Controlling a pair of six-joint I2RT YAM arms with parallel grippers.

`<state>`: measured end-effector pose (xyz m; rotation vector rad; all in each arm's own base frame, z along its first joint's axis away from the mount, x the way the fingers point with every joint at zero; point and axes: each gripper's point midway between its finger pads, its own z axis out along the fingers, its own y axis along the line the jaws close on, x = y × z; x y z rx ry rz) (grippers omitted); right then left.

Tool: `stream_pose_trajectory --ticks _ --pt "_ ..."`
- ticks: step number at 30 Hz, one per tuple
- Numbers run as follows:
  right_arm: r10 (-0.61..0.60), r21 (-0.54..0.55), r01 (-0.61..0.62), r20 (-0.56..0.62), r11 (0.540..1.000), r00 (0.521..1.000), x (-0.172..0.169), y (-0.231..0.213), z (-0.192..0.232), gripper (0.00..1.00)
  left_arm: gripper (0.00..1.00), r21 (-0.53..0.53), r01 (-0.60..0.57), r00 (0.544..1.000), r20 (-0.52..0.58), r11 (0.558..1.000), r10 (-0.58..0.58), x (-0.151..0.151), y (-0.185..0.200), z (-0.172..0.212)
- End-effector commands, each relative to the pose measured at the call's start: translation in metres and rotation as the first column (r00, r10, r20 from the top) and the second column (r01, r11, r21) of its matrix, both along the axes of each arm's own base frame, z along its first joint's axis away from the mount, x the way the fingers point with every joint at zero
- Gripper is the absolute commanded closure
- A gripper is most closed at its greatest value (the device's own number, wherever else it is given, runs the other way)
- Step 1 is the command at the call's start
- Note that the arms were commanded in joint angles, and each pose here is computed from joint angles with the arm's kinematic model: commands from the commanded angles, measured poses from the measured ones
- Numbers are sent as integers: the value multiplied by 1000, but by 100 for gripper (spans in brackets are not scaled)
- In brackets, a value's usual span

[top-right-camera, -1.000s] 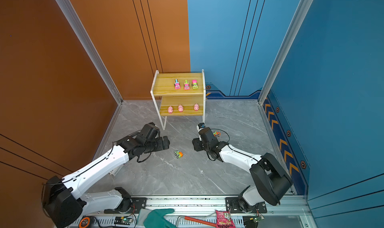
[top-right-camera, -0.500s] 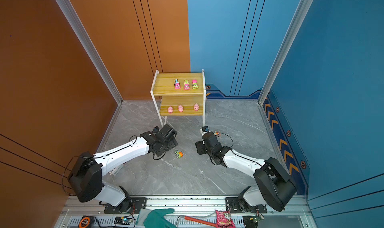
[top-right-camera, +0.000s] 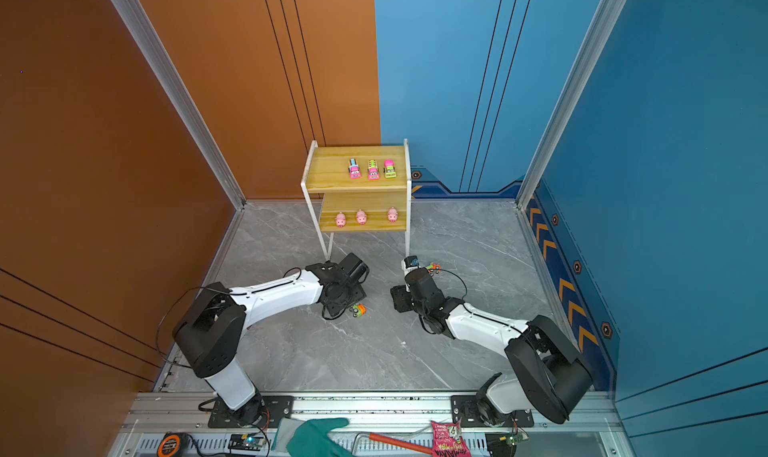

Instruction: Place and organize the plastic toys onto the shelf

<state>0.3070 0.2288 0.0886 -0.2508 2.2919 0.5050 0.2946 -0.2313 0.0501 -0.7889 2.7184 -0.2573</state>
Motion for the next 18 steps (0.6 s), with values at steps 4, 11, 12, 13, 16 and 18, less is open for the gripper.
stream_pose_trajectory --ticks 4,11,12,13,16,18 --pt "6 6 -6 -14 1000 1000 -2 2 -6 42 32 -49 -6 1000 -14 999 5 3 -15 -6" --pt "-1 1 1 -5 1000 1000 -4 -1 -1 42 37 -67 -19 999 -34 998 17 1 -15 -15" --pt "-3 -3 3 -3 1000 1000 -4 -2 -1 42 38 -68 -20 999 -38 998 17 1 -15 -16" --pt "-6 -5 6 0 1000 1000 -5 -4 0 42 39 -69 -20 999 -41 997 18 0 -15 -18" --pt "-9 -8 9 2 1000 1000 -6 -5 -1 42 41 -72 -27 998 -55 997 23 0 -15 -21" --pt "-6 -8 6 -1 1000 1000 -6 -4 -1 42 41 -72 -34 998 -64 997 29 -1 -15 -24"
